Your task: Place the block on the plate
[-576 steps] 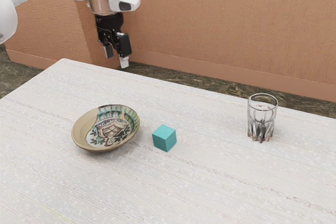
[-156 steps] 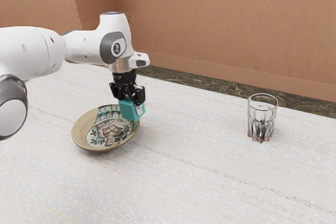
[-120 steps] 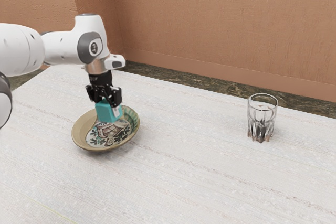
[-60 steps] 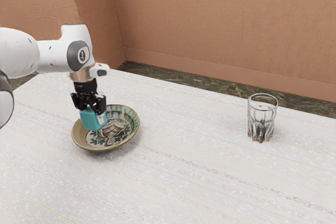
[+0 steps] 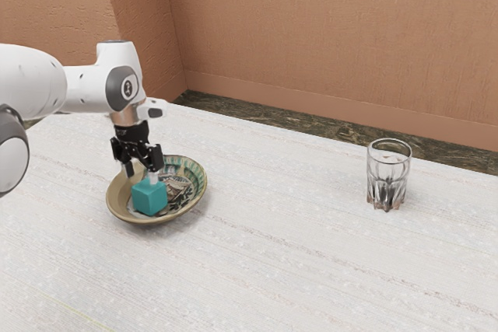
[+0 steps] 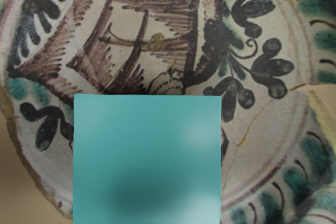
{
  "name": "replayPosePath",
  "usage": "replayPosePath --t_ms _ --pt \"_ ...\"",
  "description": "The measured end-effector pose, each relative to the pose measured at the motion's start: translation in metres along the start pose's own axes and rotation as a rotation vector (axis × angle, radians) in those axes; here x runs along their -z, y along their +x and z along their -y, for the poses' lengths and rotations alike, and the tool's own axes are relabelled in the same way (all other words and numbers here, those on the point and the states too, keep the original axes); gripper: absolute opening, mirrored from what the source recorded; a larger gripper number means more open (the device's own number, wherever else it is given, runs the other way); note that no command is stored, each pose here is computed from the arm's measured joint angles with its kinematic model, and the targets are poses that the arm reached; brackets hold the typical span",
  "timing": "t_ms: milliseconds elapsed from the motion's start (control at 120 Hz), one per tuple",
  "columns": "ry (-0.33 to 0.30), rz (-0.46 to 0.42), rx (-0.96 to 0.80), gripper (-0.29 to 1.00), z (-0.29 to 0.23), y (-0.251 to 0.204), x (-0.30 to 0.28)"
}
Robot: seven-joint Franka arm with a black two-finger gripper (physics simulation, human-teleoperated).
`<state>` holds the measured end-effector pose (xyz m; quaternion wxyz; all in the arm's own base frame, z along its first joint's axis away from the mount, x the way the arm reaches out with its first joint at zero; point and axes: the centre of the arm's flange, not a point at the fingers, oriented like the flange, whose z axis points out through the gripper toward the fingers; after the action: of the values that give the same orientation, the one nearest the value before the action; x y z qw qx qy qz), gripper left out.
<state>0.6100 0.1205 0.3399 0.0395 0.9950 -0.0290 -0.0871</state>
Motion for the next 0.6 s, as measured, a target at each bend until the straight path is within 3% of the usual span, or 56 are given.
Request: replayPosePath --t_ms 100,250,417,600 --pt "0.008 -0.040 -0.065 0.65 -0.026 0.010 0.030" --pt "0.027 -0.105 -0.239 0.68 -0.107 0.023 0.100" --pt "0.060 -0.141 -0.380 0.69 -0.171 -0.014 0.170" --pt "0.089 -0.133 -0.482 0.70 -0.192 -0.053 0.213"
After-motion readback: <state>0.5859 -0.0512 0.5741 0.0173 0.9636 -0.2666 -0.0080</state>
